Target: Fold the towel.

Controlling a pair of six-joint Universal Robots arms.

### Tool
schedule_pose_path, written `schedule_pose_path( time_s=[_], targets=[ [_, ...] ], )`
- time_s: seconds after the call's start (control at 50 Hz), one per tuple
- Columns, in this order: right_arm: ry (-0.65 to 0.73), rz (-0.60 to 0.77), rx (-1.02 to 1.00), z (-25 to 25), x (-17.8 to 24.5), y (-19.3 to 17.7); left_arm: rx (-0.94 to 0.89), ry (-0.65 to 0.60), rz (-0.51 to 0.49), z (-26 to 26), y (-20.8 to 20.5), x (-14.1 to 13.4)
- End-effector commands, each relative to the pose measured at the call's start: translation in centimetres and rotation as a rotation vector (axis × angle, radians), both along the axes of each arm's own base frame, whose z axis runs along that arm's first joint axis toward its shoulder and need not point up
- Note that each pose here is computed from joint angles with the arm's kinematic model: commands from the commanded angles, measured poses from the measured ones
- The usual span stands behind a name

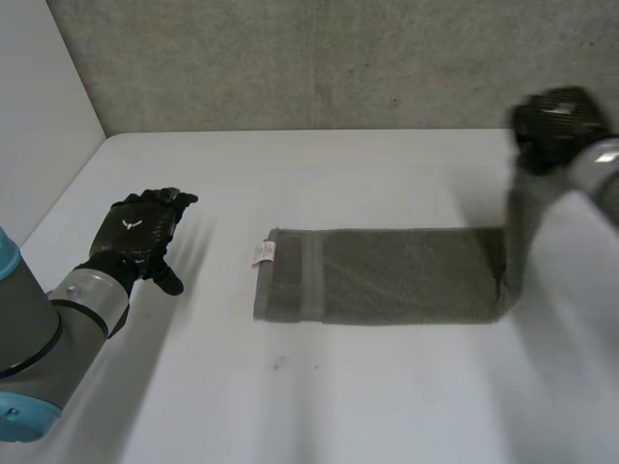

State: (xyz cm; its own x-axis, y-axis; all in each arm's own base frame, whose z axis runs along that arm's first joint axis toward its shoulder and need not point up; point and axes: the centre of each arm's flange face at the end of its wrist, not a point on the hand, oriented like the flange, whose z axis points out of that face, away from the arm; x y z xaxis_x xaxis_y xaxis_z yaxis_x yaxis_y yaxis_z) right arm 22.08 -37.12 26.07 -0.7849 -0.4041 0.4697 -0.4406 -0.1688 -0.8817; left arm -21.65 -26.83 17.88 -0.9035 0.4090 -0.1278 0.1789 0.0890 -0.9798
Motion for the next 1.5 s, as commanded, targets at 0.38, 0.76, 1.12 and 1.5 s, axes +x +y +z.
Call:
schedule_pose_path(
  time_s=[0.38, 0.76, 1.12, 1.5],
  targets=[
    [0.106, 0.514, 0.211, -10.3, 17.3, 16.7, 0.009, -0.002, -0.006, -0.3, 0.3, -0.1],
    [0.041, 0.039, 0.424, -11.3, 1.8, 10.3, -0.009, -0.005, -0.017, -0.5, 0.5, -0.4],
    [-0.03, 0.021, 0.182, -8.7, 0.8, 6.1, -0.007, -0.005, -0.017, -0.6, 0.6, -0.4],
    [-0.003, 0.541, 0.197, -10.8, 18.0, 17.1, -0.007, 0.003, -0.014, -0.3, 0.8, -0.3]
  ],
)
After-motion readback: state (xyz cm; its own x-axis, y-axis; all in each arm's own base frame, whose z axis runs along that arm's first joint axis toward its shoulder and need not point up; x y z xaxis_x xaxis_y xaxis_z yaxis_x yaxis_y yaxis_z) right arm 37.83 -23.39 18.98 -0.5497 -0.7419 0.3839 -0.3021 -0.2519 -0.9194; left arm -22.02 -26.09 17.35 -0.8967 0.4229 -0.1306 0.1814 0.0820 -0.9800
